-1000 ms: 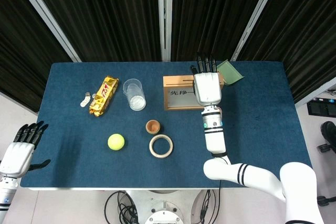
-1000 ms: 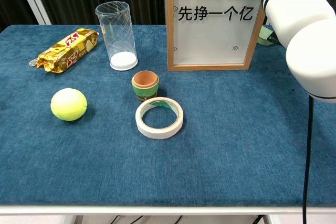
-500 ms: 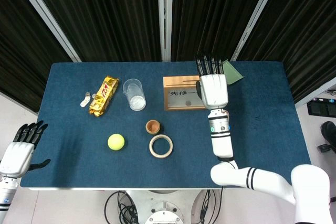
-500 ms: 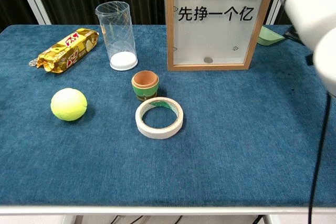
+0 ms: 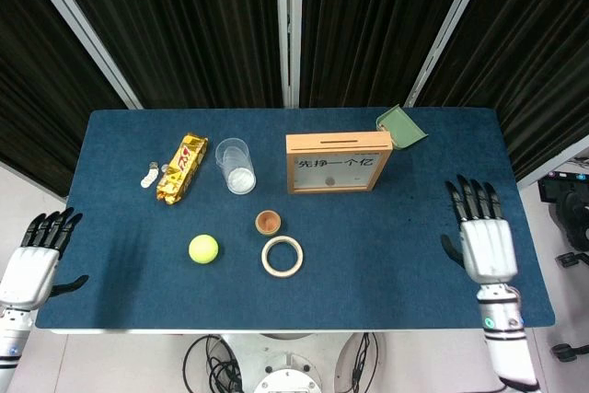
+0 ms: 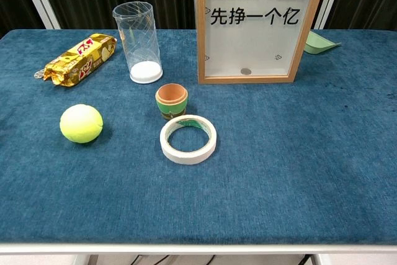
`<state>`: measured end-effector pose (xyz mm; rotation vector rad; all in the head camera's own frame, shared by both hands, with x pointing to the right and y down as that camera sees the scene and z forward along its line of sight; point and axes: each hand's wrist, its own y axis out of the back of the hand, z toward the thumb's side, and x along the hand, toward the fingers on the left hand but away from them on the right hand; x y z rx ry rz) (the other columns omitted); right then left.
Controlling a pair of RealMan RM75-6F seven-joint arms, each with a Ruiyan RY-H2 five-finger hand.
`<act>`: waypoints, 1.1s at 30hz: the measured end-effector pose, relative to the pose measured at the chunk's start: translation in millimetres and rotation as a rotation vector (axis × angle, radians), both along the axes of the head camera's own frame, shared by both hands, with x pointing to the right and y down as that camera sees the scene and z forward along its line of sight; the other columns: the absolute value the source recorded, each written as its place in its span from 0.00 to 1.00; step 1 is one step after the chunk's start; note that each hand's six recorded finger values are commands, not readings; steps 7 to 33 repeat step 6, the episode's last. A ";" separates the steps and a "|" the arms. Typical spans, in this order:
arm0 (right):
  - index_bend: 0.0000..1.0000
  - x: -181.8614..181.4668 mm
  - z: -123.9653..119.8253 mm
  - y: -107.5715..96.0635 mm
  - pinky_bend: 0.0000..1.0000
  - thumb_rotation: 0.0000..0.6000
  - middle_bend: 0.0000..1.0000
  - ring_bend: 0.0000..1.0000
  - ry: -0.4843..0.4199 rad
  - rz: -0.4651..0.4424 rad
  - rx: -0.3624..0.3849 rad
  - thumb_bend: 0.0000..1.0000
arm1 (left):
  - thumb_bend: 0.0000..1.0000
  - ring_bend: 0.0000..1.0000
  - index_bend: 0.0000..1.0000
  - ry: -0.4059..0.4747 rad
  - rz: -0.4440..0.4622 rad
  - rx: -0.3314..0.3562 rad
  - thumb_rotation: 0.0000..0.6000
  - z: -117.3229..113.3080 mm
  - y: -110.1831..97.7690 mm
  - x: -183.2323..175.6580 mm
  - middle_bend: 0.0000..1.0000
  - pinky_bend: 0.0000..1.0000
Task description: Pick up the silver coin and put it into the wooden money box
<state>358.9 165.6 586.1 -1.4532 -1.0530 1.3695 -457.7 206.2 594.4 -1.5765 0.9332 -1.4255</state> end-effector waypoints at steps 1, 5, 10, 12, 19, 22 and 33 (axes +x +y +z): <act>0.00 11.0 -2.0 9.6 0.00 1.00 0.00 0.00 -0.002 0.020 -0.008 0.18 | 0.09 0.00 0.02 -0.003 -0.003 0.005 1.00 -0.8 -1.1 -0.2 0.00 0.00; 0.00 54.4 -10.8 40.6 0.00 1.00 0.00 0.00 0.011 0.095 -0.040 0.19 | 0.09 0.00 0.02 -0.015 -0.012 0.020 1.00 -2.8 -4.9 -0.8 0.00 0.00; 0.00 61.4 -12.2 43.9 0.00 1.00 0.00 0.00 0.017 0.105 -0.047 0.19 | 0.09 0.00 0.02 -0.018 -0.011 0.022 1.00 -3.1 -5.5 -0.6 0.00 0.00; 0.00 61.4 -12.2 43.9 0.00 1.00 0.00 0.00 0.017 0.105 -0.047 0.19 | 0.09 0.00 0.02 -0.018 -0.011 0.022 1.00 -3.1 -5.5 -0.6 0.00 0.00; 0.00 61.4 -12.2 43.9 0.00 1.00 0.00 0.00 0.017 0.105 -0.047 0.19 | 0.09 0.00 0.02 -0.018 -0.011 0.022 1.00 -3.1 -5.5 -0.6 0.00 0.00; 0.00 61.4 -12.2 43.9 0.00 1.00 0.00 0.00 0.017 0.105 -0.047 0.19 | 0.09 0.00 0.02 -0.018 -0.011 0.022 1.00 -3.1 -5.5 -0.6 0.00 0.00; 0.00 61.4 -12.2 43.9 0.00 1.00 0.00 0.00 0.017 0.105 -0.047 0.19 | 0.09 0.00 0.02 -0.018 -0.011 0.022 1.00 -3.1 -5.5 -0.6 0.00 0.00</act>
